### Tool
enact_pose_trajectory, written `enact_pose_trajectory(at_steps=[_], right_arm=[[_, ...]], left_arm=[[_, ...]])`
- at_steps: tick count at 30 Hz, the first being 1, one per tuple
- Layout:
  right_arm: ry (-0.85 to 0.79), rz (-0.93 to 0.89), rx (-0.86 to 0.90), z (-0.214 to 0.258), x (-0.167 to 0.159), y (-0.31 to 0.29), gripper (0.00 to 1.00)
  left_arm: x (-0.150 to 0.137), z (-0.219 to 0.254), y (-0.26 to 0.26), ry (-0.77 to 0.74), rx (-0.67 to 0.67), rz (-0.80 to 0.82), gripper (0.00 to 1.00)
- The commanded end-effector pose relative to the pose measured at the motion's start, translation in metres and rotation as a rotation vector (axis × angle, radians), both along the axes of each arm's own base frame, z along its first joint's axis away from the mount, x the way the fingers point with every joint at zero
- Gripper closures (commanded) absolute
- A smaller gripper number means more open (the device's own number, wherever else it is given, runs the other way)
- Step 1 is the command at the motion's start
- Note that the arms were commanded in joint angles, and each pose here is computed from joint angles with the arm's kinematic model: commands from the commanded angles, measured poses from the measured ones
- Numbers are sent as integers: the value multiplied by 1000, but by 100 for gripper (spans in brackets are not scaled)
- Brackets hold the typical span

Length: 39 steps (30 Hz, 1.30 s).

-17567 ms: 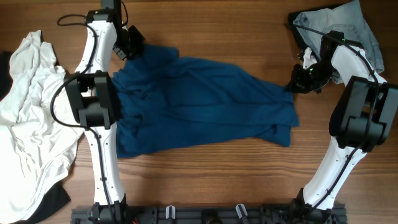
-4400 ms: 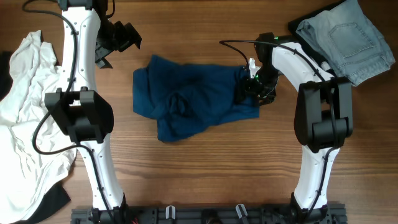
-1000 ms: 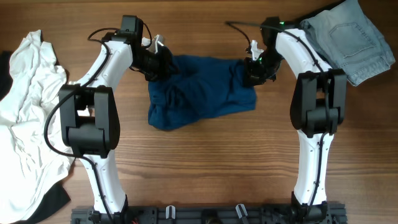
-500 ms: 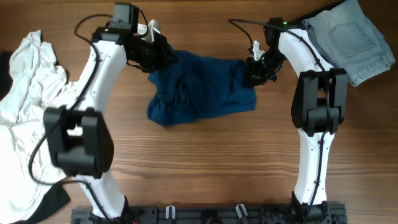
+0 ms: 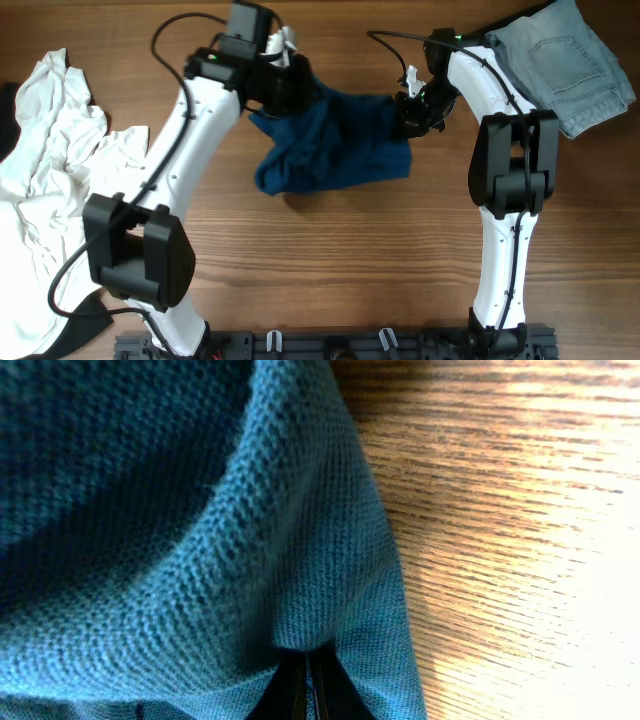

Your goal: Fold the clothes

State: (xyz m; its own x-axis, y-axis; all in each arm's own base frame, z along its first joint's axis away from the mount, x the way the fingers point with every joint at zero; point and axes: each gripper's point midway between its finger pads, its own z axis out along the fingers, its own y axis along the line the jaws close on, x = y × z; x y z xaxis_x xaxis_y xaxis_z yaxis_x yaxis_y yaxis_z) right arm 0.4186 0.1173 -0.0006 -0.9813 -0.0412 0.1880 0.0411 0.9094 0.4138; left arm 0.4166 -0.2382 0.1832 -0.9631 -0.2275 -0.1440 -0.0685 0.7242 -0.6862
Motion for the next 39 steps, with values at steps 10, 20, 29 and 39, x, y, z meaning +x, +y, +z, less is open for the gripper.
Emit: enact_pose_trajectory(at_steps=[10, 20, 29, 39], right_arm=[[128, 43, -73, -52, -27, -6, 96], [137, 44, -74, -51, -29, -6, 96], [144, 39, -76, -51, -30, -7, 96], [167, -99, -114, -51, -22, -46, 88]], left_arm=[[8, 11, -49, -86, -36, 25, 96], [27, -35, -96, -95, -54, 31, 96], [31, -50, -138, -157, -116, -15, 95], [8, -53, -159, -144, -108, -71, 95]])
